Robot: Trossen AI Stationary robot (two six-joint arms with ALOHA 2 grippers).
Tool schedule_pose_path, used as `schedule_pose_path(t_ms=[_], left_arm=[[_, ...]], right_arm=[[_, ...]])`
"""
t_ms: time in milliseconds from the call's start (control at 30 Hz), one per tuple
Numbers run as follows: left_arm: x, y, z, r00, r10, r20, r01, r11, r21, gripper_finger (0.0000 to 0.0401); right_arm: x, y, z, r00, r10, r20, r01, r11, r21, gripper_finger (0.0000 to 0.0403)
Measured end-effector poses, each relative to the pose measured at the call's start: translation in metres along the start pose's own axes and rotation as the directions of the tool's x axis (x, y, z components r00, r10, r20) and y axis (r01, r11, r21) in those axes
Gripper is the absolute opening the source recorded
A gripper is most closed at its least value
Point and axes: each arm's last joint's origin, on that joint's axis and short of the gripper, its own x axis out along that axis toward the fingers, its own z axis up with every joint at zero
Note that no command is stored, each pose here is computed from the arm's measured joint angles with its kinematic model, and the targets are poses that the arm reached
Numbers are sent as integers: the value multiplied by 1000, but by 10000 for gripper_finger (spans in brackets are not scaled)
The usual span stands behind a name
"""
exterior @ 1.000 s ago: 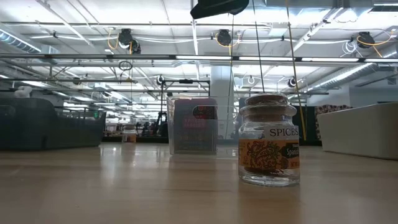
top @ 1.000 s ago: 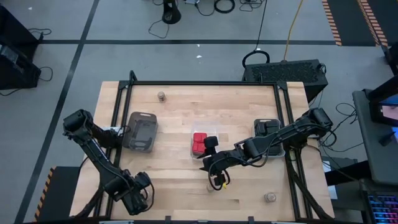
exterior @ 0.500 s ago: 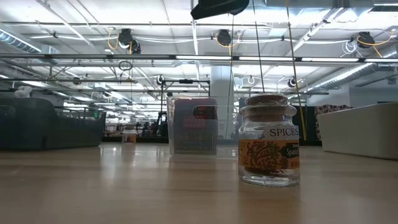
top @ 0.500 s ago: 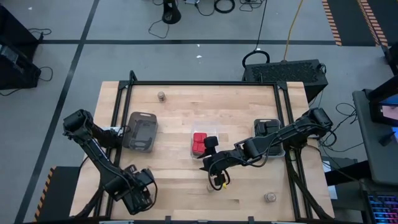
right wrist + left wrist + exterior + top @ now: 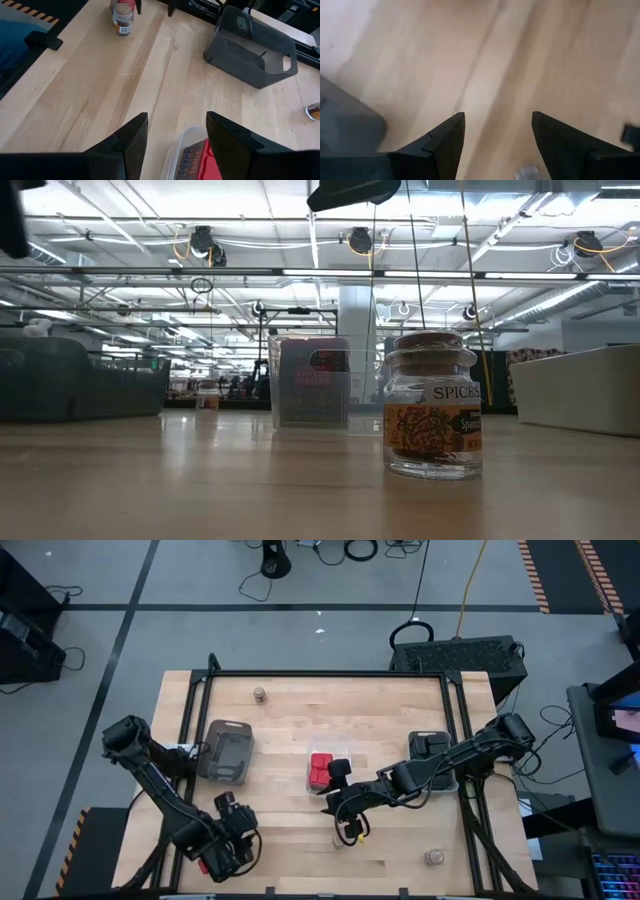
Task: Sort spices by type
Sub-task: Put the red seasoning can into the transparent bin
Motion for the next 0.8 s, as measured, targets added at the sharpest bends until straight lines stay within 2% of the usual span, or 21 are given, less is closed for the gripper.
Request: schedule_pose_path(t_ms=[467,700,800], left_arm=[[5,3,9,1000,7,-9,-7,999,44,244],[9,4,11,1000,2,-11,-2,1000,0,322],[12,6,10,997,-3,-73,4,1000,9,359]], right_arm=[[0,0,-2,1000,2,-18,-2,1000,-4,185],[0,0,-2,1000,2,-18,-2,1000,-4,185],[0,0,-2,1000,1,-18,-1,1000,-4,185]])
